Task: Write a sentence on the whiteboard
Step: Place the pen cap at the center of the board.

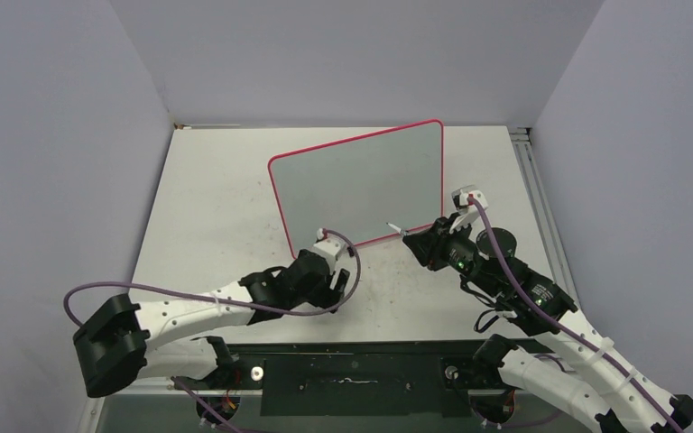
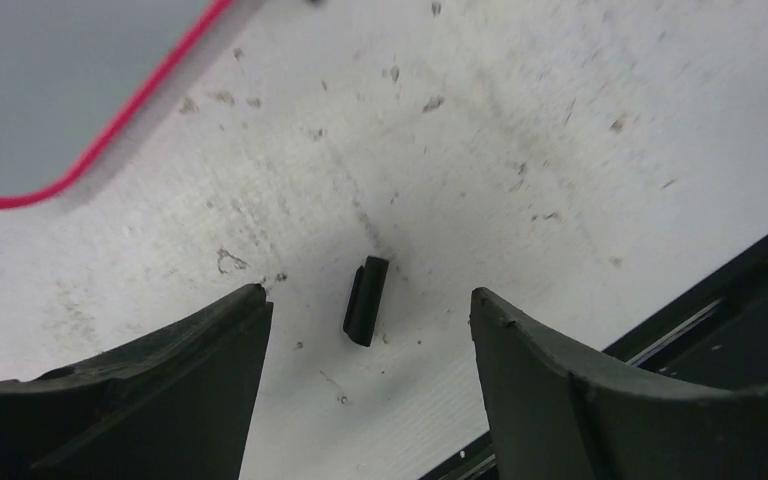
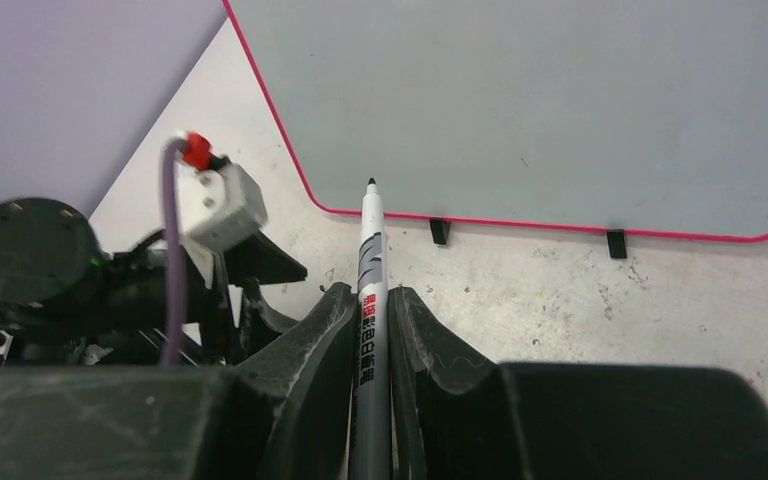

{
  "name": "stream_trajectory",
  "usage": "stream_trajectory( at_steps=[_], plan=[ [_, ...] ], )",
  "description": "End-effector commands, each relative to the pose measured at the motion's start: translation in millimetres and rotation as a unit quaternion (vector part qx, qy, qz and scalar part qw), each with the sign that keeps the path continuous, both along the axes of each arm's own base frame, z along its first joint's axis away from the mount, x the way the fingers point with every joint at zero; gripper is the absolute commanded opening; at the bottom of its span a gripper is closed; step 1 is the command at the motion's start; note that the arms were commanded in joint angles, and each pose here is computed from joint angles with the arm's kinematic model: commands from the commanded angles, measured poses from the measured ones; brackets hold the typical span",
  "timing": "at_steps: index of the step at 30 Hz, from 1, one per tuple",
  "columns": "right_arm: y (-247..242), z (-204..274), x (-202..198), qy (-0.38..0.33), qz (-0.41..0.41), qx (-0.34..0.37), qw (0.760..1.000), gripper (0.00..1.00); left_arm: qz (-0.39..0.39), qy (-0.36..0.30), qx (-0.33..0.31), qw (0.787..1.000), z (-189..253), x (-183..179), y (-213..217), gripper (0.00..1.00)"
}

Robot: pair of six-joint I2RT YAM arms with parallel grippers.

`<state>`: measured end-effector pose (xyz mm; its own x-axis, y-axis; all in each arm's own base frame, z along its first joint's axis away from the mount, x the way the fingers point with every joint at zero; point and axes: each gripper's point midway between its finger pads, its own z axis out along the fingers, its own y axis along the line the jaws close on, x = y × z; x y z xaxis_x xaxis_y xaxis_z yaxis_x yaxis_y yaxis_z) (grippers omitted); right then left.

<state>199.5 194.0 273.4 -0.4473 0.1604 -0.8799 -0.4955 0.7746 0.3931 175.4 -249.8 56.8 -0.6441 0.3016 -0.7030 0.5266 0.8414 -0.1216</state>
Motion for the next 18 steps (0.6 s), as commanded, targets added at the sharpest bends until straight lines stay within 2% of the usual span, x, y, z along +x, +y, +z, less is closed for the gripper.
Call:
stream_trajectory(
  at_steps=[1,4,12,18],
  plan=[
    [1.5,28.9,8.6,-0.047,-0.013,0.034,0.998,0.05,0.027,-0.035,-0.069,0.997,85.8,27.4,-3.3,0.71],
    [2.9,41.4,11.5,-0.071,-0.015,0.054,0.996,0.05,0.023,-0.038,-0.095,0.995,121.4,38.1,7.6,0.71],
    [25.5,59.3,23.2,-0.111,0.002,0.094,0.989,0.05,0.023,-0.068,-0.105,0.992,189.5,78.2,62.4,0.71],
    [61.2,65.4,30.2,-0.135,0.031,0.107,0.985,0.05,0.042,-0.111,-0.182,0.976,240.8,113.7,101.4,0.73]
  ],
)
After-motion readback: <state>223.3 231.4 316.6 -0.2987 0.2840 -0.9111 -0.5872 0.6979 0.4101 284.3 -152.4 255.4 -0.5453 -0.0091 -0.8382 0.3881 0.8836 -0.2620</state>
